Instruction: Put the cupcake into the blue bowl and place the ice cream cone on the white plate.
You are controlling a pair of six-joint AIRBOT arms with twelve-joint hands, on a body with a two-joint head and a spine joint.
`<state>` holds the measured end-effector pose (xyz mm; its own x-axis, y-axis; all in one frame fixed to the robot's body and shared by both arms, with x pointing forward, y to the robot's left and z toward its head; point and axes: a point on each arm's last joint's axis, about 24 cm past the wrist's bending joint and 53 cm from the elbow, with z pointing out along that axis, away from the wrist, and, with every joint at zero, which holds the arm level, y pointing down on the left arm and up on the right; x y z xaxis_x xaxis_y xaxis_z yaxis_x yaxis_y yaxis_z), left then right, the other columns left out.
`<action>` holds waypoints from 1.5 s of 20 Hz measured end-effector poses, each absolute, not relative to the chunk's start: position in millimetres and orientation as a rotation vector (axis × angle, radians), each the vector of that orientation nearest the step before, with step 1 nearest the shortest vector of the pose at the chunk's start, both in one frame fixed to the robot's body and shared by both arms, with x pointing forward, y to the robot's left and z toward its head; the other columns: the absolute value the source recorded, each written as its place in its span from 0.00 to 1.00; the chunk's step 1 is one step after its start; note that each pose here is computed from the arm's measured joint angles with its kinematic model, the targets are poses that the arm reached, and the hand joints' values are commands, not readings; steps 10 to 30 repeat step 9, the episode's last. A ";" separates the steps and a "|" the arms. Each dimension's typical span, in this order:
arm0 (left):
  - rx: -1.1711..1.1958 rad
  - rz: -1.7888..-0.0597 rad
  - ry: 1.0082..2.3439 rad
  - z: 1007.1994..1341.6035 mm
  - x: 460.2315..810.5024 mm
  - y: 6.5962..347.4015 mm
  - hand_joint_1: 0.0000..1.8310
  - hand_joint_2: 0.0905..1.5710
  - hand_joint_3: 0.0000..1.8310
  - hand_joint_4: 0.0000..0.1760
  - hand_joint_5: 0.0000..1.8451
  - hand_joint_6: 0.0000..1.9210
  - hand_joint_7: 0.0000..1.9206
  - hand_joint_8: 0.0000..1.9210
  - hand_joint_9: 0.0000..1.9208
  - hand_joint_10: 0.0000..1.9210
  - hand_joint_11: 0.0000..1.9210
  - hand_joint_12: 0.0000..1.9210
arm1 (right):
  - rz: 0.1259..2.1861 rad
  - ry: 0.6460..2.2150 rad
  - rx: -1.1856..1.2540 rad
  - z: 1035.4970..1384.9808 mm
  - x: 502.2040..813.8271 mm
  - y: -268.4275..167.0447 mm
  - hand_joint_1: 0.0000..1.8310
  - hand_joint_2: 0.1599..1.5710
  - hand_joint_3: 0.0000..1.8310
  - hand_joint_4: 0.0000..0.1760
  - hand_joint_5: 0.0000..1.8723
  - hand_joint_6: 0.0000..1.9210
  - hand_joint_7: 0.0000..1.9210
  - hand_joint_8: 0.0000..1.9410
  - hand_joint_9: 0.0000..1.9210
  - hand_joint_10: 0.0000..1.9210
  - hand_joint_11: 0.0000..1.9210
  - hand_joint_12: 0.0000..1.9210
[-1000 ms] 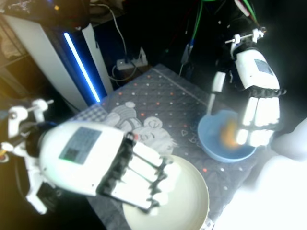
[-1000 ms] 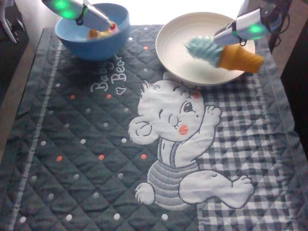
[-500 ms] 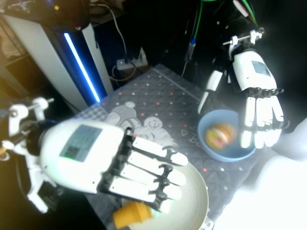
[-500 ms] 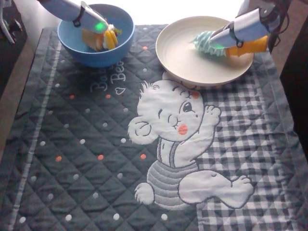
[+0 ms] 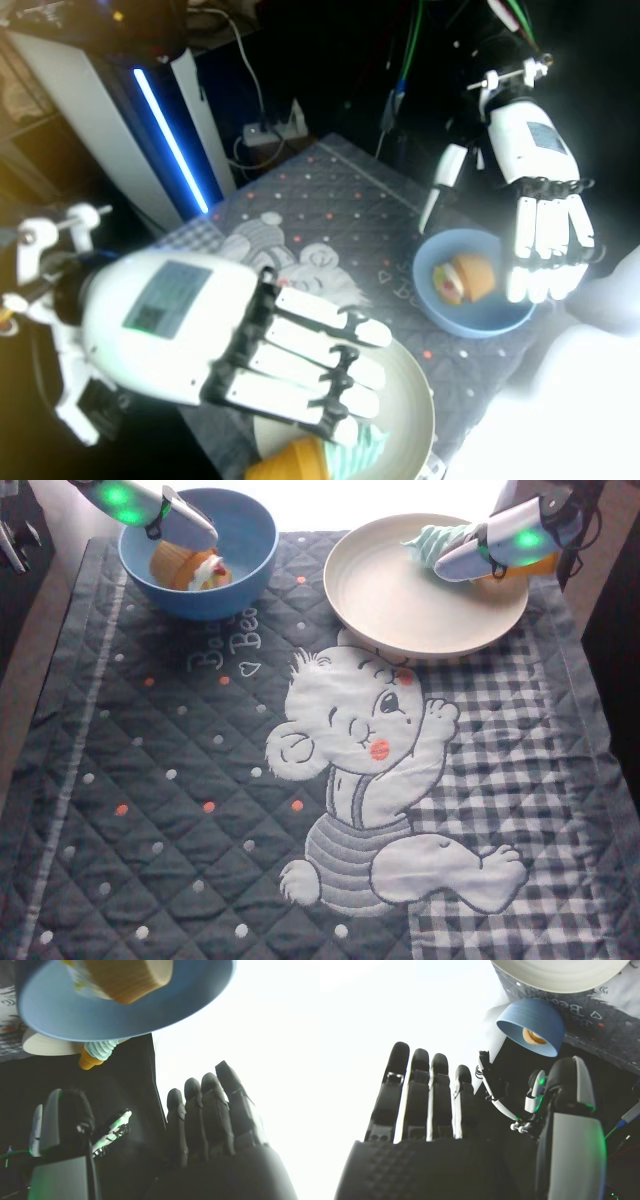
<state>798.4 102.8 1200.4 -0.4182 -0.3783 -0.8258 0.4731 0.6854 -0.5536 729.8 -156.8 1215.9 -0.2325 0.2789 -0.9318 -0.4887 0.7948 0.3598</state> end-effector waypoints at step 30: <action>0.028 -0.966 1.724 1213.3 795.0 121.5 0.54 0.53 0.00 0.56 0.24 0.00 0.18 0.00 0.13 0.01 0.00 0.33 | 0.744 1.632 -0.147 1224.0 728.8 -157.7 0.43 0.50 0.00 0.27 0.14 0.00 0.17 0.00 0.18 0.00 0.05 0.44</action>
